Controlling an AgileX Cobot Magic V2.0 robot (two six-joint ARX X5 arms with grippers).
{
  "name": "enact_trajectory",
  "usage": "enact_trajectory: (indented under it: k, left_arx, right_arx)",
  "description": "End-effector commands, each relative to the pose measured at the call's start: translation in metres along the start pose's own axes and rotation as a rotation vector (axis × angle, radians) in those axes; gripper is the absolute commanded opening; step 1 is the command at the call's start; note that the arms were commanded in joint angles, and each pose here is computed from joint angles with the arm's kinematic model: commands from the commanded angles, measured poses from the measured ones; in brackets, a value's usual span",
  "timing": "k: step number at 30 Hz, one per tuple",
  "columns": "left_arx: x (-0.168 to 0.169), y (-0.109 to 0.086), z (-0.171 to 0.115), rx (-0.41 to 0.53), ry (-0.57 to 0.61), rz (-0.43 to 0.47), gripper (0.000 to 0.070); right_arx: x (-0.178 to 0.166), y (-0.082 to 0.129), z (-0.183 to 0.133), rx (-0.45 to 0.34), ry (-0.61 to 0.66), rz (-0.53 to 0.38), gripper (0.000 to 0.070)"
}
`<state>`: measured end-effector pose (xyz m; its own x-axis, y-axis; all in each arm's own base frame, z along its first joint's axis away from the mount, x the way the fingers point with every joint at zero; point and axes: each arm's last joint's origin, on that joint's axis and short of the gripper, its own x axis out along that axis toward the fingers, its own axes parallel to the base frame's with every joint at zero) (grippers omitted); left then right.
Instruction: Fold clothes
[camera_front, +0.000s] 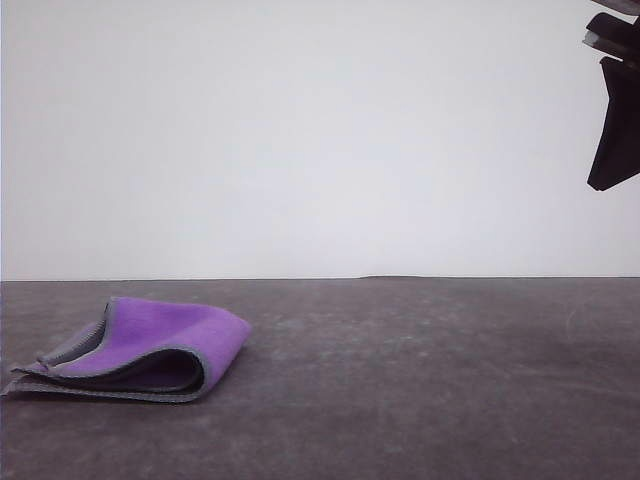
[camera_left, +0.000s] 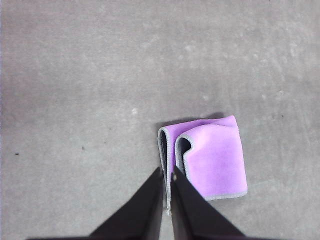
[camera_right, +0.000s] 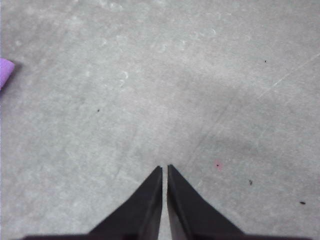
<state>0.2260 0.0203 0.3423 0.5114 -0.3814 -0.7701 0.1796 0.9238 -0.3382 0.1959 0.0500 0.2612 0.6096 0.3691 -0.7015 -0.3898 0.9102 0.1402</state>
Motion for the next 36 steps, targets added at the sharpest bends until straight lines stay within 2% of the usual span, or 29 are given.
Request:
enact_trajectory:
  k: [1, 5, 8, 11, 14, 17, 22, 27, 31, 36]
  left_arx:
    - [0.000, 0.001, 0.004, 0.009, -0.013, 0.004, 0.0014]
    - [-0.007, -0.002, 0.007, 0.093, -0.085, 0.013, 0.0016]
    - [-0.013, -0.006, 0.005, 0.081, -0.175, 0.020, 0.0016]
    - [-0.013, -0.009, -0.007, 0.073, -0.316, 0.014, 0.0016]
    - [-0.004, -0.010, -0.031, 0.118, -0.442, 0.009, 0.0016]
    - [0.009, -0.010, -0.064, 0.156, -0.519, 0.032, 0.0016]
    - [0.031, -0.005, -0.119, 0.106, -0.579, 0.178, 0.0016]
    - [0.047, 0.002, -0.163, 0.112, -0.617, 0.209, 0.0016]
    - [0.061, 0.008, -0.189, 0.119, -0.654, 0.219, 0.0016]
    - [0.073, 0.014, -0.203, 0.129, -0.691, 0.217, 0.0016]
  right_arx:
    - [-0.001, 0.001, 0.003, 0.008, -0.013, 0.002, 0.0010]
    - [-0.001, 0.001, 0.003, 0.008, -0.013, 0.002, 0.0010]
    - [-0.001, 0.001, 0.003, 0.008, -0.013, 0.002, 0.0010]
    - [-0.001, 0.001, 0.003, 0.008, -0.013, 0.002, 0.0010]
    - [-0.001, 0.001, 0.003, 0.008, -0.013, 0.002, 0.0010]
    - [-0.001, 0.001, 0.003, 0.008, -0.013, 0.002, 0.0010]
    - [-0.001, 0.001, 0.003, 0.008, -0.013, 0.002, 0.0010]
    - [-0.001, 0.001, 0.003, 0.008, -0.013, 0.002, 0.0010]
    - [-0.001, 0.001, 0.003, 0.008, -0.013, 0.002, 0.0010]
    - [-0.001, 0.001, 0.003, 0.008, -0.013, 0.002, 0.0010]
